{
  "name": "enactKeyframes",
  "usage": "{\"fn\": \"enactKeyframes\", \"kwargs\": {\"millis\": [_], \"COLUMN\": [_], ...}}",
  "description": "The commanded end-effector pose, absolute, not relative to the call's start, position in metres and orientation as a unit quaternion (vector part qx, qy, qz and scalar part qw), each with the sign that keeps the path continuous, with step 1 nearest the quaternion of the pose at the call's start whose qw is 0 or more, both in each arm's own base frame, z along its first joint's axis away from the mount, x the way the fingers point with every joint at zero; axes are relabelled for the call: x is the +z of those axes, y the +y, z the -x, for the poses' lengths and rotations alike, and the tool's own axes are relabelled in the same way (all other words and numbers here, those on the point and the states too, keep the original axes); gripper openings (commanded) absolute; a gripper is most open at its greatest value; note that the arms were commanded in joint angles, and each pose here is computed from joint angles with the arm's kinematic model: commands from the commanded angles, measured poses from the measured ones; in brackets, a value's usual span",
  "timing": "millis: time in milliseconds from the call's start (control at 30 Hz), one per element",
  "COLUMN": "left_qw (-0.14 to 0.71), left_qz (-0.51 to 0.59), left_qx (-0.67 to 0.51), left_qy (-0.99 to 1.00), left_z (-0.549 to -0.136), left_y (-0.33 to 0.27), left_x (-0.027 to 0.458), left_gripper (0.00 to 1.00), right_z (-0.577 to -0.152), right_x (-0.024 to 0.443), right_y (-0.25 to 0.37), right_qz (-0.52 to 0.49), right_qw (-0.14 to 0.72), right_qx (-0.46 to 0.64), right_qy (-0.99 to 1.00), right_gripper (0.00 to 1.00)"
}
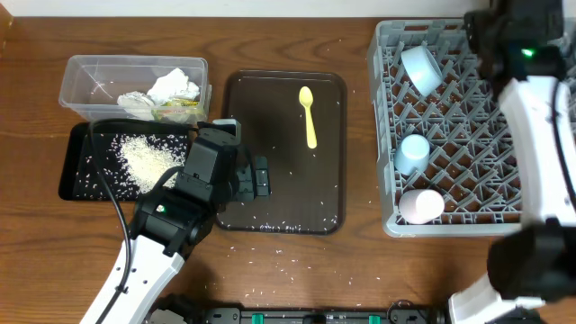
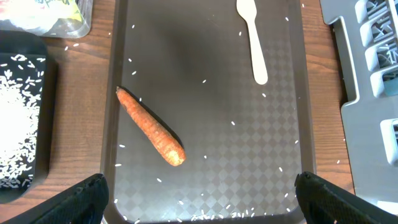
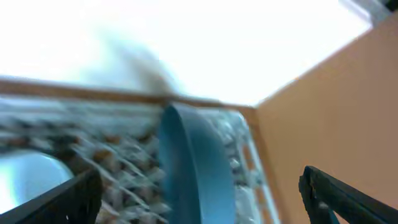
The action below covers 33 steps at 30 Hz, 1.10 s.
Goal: Sort waste into correct bins and load items into the dishwasher rack
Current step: 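Lift the blue plate and stand it upright at the rack's back, then move the right gripper to the yellow spoon and grasp it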
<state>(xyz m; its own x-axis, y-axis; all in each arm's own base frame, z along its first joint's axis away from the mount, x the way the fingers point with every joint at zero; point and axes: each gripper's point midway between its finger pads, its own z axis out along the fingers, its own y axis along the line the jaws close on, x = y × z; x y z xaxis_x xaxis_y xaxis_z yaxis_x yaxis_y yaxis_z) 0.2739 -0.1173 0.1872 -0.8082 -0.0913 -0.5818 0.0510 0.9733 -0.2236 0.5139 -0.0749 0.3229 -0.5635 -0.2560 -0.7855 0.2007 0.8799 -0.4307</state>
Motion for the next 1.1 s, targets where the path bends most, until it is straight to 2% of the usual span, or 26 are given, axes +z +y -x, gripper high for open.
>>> {"fn": "enactKeyframes", "kwargs": {"millis": [0,167,267,400,500,633,733,800,933,1067], "left_qw": [0.309,0.309,0.309,0.309,0.309,0.309,0.309,0.309,0.309,0.309], "left_qz": [0.017,0.017,0.017,0.017,0.017,0.017,0.017,0.017,0.017,0.017], "left_qx": [-0.110,-0.110,-0.110,-0.110,-0.110,-0.110,-0.110,-0.110,-0.110,-0.110], "left_qy": [0.945,0.945,0.945,0.945,0.945,0.945,0.945,0.945,0.945,0.945], "left_z": [-0.274,-0.274,-0.274,-0.274,-0.274,-0.274,-0.274,-0.274,-0.274,-0.274], "left_y": [-0.114,-0.114,-0.114,-0.114,-0.114,-0.114,-0.114,-0.114,-0.114,-0.114], "left_x": [0.186,0.186,0.186,0.186,0.186,0.186,0.186,0.186,0.186,0.186], "left_gripper": [0.98,0.98,0.98,0.98,0.98,0.98,0.98,0.98,0.98,0.98], "right_z": [-0.509,-0.484,-0.479,-0.490,-0.496,-0.509,-0.512,-0.512,-0.510,-0.502], "right_x": [0.341,0.352,0.345,0.312,0.280,0.230,0.195,0.172,0.129,0.090], "right_y": [-0.022,0.057,0.096,0.133,0.176,0.205,0.231,0.249,0.267,0.276], "right_qz": [0.025,0.091,0.077,0.042,0.064,0.061,0.076,0.087,0.071,0.083], "right_qw": [0.517,0.504,0.470,0.441,0.423,0.421,0.412,0.400,0.368,0.323], "right_qx": [-0.068,0.158,0.245,0.220,0.193,0.092,0.064,0.066,0.076,0.087], "right_qy": [0.853,0.844,0.845,0.869,0.883,0.900,0.906,0.910,0.924,0.939], "right_gripper": [0.99,0.99,0.99,0.99,0.95,0.95,0.95,0.91,0.75,0.64]}}
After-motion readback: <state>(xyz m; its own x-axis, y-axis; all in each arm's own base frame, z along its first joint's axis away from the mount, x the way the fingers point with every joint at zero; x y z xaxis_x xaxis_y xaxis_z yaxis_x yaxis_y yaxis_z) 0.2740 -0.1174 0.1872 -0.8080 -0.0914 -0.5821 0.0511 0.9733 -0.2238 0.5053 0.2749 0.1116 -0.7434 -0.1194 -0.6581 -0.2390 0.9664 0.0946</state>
